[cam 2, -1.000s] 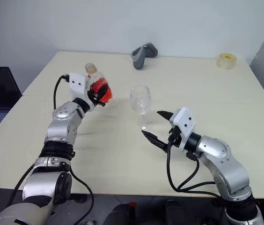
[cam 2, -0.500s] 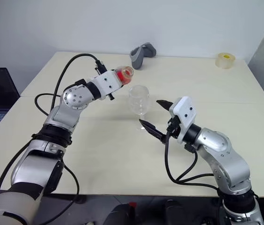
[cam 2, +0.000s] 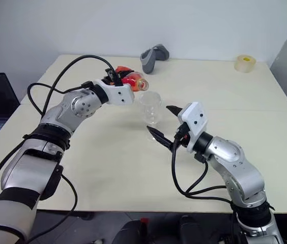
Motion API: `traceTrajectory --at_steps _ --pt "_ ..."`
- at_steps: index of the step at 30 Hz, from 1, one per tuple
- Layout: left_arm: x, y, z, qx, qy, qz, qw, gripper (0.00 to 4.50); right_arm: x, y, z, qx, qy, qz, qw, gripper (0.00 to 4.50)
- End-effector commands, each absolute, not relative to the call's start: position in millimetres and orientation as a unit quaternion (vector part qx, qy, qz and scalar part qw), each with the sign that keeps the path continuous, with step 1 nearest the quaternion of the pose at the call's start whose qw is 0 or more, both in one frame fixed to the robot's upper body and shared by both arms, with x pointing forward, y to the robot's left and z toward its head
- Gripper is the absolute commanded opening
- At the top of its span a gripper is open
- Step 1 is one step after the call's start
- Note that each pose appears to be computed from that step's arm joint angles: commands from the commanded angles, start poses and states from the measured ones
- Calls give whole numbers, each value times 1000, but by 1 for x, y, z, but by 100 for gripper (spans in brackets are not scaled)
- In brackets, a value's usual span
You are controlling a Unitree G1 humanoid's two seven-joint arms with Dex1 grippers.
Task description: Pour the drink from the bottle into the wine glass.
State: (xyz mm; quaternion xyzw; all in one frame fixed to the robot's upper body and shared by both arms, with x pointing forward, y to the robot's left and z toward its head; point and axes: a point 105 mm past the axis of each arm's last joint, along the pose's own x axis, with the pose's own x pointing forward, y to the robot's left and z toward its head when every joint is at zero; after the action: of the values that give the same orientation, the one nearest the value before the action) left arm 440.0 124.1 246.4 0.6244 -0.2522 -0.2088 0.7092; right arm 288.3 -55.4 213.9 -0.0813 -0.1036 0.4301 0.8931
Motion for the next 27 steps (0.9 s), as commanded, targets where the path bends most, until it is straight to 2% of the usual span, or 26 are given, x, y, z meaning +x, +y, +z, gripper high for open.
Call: traceTrajectory --at_steps 1,12,27 --pt "436 121 277 637 -301 -179 687 116 286 -53 225 -85 -126 432 889 450" --pt "436 122 291 662 -329 -152 656 116 286 -53 224 -85 -125 433 889 450" --pt "435 122 300 674 -344 -138 639 116 284 -53 224 -84 -126 436 887 450"
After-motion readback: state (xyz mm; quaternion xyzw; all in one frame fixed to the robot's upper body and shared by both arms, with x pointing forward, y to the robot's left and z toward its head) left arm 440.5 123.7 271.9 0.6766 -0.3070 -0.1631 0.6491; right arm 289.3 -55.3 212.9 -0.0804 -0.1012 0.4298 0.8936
